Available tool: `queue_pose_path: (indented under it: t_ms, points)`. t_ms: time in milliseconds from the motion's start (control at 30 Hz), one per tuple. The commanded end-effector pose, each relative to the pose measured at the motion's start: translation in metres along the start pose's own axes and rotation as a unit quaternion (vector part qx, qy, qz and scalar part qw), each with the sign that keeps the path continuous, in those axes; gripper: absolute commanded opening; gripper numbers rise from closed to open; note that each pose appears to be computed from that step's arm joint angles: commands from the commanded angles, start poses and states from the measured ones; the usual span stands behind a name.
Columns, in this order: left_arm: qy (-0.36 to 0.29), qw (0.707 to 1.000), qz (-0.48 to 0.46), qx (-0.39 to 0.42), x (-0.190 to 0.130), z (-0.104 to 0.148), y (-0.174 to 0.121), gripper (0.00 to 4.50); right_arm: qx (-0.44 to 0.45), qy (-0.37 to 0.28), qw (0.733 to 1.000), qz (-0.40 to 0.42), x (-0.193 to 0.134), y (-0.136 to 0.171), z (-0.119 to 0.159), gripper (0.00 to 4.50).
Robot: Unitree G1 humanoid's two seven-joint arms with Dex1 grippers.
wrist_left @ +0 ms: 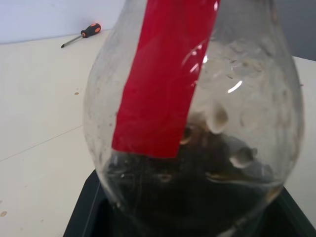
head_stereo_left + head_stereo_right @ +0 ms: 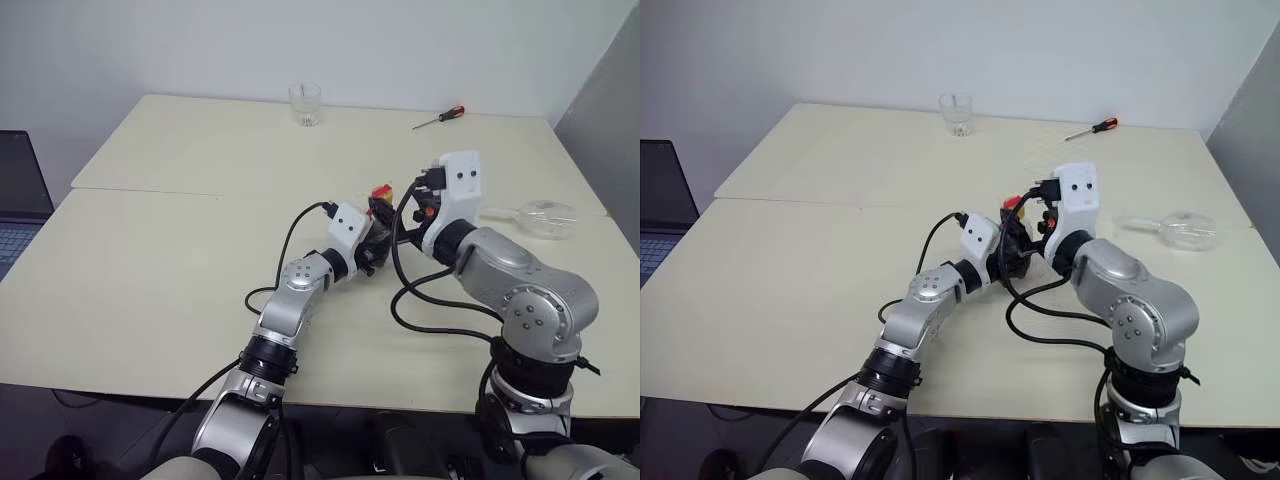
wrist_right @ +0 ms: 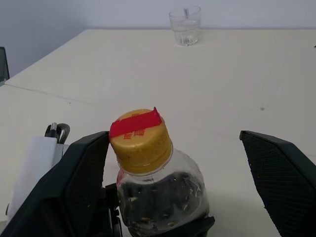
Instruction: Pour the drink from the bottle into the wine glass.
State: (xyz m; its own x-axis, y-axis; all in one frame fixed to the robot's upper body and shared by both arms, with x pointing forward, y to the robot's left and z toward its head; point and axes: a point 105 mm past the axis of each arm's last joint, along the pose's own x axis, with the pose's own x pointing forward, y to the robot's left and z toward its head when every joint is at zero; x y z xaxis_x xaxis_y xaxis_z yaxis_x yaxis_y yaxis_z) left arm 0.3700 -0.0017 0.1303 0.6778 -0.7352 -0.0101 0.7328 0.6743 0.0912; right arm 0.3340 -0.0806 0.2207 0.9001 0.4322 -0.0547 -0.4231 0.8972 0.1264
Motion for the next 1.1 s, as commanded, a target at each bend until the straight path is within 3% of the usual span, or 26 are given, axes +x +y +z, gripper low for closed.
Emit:
queue_pose_path:
  t_ms: [33,167,400,567,733,867,1000,1100]
  points:
    - [-0.044,0.999,-0.016,0.013,0.002,0.025,-0.006,1.90,-0.005,-0.033,0.999,-0.006,-0.002,-0.001,0.015,4.50]
    - [-0.045,0.999,-0.019,0.012,0.001,0.025,-0.009,1.90,-0.007,-0.029,1.000,-0.010,-0.001,-0.003,0.012,3.59]
    - [-0.046,0.998,-0.029,0.007,0.000,0.027,-0.011,1.85,-0.008,-0.030,0.999,-0.006,0.000,-0.002,0.010,1.34]
    - [-0.043,0.998,-0.047,0.008,-0.004,0.027,-0.016,1.62,-0.027,-0.040,0.999,0.014,0.001,-0.001,0.014,1.27]
    - [-0.036,0.996,-0.085,0.017,-0.014,0.031,-0.005,1.38,-0.071,-0.068,0.980,0.171,0.004,0.007,0.032,1.27]
    - [-0.031,0.991,-0.126,0.024,-0.021,0.035,-0.005,1.26,-0.154,-0.009,0.924,0.351,-0.003,0.023,0.020,1.27]
    - [-0.031,0.988,-0.149,0.022,-0.025,0.035,-0.012,1.17,-0.189,0.043,0.882,0.429,-0.003,0.022,0.001,1.27]
    - [-0.029,0.988,-0.152,0.022,-0.027,0.033,-0.016,1.09,-0.182,0.039,0.871,0.455,0.001,0.022,0.001,1.27]
